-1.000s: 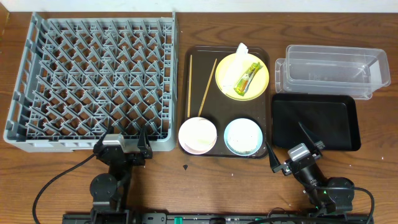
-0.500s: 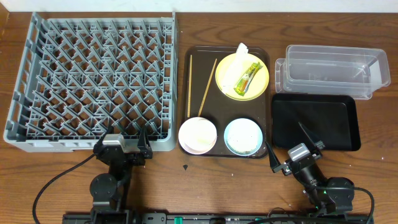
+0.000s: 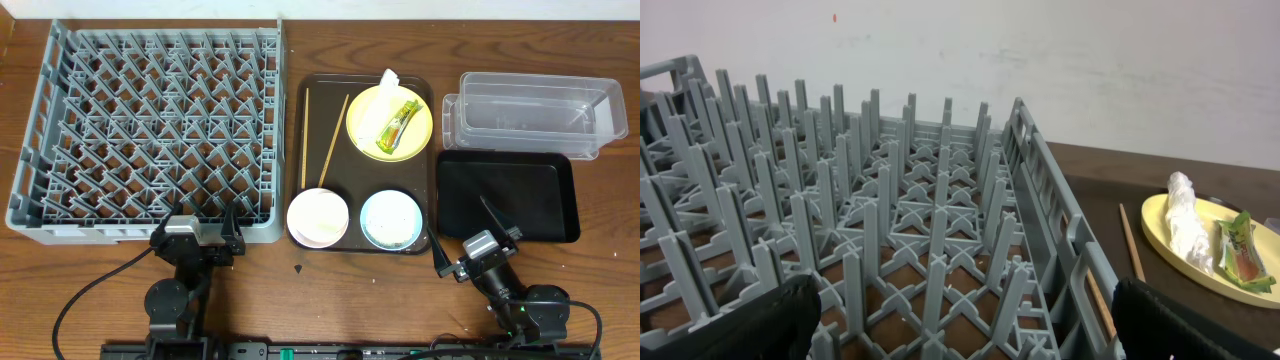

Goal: Sort waste into correct bins and load items into the dishwasher

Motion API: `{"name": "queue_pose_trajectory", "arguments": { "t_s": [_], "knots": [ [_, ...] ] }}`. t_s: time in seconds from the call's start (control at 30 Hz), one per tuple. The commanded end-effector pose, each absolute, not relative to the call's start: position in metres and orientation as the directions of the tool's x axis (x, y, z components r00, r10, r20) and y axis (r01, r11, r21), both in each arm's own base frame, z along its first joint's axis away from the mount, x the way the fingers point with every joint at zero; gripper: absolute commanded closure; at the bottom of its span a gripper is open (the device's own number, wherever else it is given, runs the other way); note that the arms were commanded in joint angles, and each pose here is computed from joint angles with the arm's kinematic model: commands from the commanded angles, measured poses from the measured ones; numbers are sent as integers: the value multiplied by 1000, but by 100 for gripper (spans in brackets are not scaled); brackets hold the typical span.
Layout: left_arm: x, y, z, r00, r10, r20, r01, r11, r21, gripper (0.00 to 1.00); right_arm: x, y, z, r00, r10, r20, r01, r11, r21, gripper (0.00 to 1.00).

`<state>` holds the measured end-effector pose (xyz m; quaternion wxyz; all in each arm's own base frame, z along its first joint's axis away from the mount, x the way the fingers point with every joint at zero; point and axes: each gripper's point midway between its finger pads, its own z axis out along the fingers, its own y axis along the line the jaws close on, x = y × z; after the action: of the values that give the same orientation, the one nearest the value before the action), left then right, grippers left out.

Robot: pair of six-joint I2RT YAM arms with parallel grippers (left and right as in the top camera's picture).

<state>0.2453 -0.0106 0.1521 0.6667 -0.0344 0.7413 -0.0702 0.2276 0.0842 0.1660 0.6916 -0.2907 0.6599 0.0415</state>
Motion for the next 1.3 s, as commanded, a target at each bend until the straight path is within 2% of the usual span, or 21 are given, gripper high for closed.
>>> {"name": "queue_pose_trajectory", "arguments": {
  "t_s": [0.0,1.17,1.27],
  "knots": [
    [244,-14,139,-154,-152,-976,52,986,-162,6,229,81,165,114,-314,-942,-430,839,-332,1],
    [244,-8,139,-149,-148,-978,19,988,-153,6,229,81,167,123,-314,-942,-429,839,-335,1],
    [244,-14,139,-153,-156,-976,50,985,-166,7,222,94,170,157,-295,-942,-494,803,-334,1]
  ]
}}
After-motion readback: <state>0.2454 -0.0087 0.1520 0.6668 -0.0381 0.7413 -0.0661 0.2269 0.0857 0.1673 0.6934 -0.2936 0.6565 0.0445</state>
